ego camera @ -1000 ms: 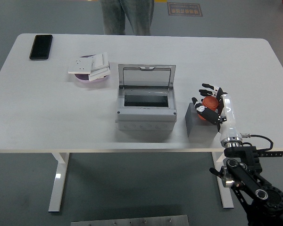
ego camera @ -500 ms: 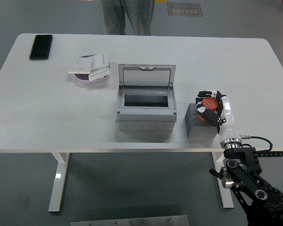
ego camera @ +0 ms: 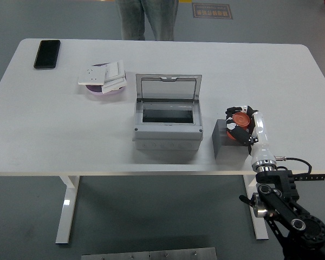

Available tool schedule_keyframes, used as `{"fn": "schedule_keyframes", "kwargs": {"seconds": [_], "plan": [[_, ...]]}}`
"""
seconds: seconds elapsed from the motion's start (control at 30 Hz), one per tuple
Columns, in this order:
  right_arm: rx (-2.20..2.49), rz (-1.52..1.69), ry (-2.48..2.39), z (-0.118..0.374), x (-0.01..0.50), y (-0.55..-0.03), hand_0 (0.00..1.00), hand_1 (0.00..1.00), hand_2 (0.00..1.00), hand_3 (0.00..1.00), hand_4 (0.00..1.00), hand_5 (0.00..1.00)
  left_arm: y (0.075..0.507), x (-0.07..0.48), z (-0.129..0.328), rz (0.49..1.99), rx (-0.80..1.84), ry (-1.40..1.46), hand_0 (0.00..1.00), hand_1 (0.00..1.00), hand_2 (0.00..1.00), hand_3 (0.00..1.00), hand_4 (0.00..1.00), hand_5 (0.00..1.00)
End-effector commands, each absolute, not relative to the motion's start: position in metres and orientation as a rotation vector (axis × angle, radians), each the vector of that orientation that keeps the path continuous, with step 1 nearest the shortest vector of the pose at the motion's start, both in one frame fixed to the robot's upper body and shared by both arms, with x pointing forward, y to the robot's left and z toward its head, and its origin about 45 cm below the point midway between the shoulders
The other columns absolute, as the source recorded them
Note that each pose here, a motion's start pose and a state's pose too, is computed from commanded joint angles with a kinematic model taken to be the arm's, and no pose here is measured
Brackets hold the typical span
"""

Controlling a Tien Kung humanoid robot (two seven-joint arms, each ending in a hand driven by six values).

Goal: Fetch the battery,place it into the box,close the lid of the box

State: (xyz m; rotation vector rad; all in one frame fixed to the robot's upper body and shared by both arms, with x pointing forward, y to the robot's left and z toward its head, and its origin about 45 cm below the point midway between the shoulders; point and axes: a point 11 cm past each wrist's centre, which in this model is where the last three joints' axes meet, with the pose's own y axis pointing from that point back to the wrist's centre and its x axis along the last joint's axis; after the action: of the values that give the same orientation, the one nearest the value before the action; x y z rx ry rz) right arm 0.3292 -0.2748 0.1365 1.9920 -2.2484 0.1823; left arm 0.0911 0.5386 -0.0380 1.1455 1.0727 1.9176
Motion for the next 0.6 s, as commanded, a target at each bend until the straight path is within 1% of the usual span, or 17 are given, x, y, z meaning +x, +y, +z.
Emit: {"fn": "schedule_keyframes", "kwargs": {"seconds": [0.53,0.57,0.6], "plan": [[2.0,0.203,-2.248,0.1428,0.3331,-0.2735,0.597,0.522,0.5,0.457,0.462,0.002,0.5384,0.0923,-0.0378,1.917,1.149,1.067,0.602,0.755,0.62,0.573,0.628,0.122],[2.0,0.206,-2.249,0.1435,0.3334,-0.2736,0.553,0.488,0.467,0.436,0.43,0.002,0.5385,0.0925,-0.0377,1.917,1.149,1.066,0.6,0.754,0.62,0.572,0.627,0.124],[2.0,0.208,-2.25,0.1442,0.3336,-0.2736,0.553,0.488,0.467,0.436,0.43,0.002,0.5386,0.0926,-0.0376,1.918,1.149,1.066,0.6,0.754,0.62,0.572,0.627,0.124]]}}
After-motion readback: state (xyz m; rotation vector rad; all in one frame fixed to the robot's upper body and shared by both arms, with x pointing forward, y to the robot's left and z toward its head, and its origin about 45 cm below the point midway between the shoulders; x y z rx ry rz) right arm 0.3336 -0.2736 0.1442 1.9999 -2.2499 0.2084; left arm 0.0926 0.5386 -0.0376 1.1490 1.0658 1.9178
